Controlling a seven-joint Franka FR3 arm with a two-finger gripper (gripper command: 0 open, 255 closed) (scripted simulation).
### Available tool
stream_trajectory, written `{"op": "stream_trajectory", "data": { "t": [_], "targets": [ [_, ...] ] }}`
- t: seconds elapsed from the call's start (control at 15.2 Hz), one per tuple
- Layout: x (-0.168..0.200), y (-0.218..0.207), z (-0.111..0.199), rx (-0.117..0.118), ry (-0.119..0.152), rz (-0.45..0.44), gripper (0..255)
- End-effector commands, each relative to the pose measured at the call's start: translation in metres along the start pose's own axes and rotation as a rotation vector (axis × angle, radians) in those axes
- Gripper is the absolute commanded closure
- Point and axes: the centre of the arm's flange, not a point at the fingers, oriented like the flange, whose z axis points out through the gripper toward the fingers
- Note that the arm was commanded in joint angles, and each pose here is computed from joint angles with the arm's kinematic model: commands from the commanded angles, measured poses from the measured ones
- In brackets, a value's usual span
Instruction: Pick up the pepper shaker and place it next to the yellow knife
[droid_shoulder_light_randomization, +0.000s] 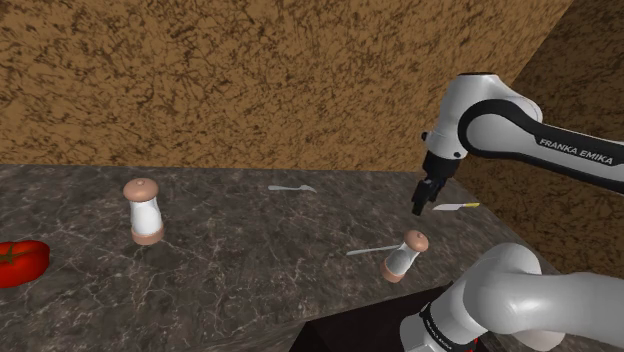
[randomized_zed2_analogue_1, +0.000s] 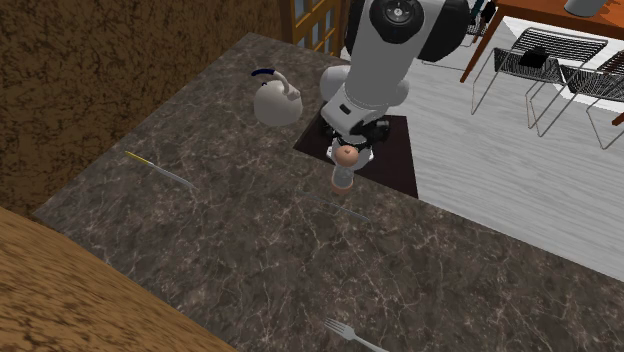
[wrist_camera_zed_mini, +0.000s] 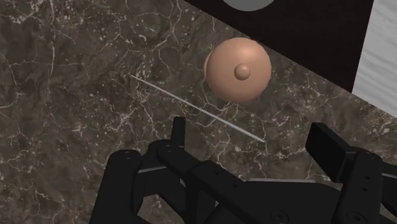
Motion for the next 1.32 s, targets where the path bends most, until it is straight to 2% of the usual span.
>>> {"op": "stream_trajectory", "data": {
  "t": [0.0, 0.26, 0.79, 1.25],
  "targets": [
    [-0.013, -0.002, 0.024, 0.009, -0.009, 0.017, 0],
    [-0.035, -0.007, 0.07, 0.027, -0.025, 0.05, 0],
    [-0.036, -0.008, 0.11, 0.027, -0.025, 0.05, 0],
    [-0.036, -0.008, 0.11, 0.027, -0.025, 0.05, 0]
  ]
}}
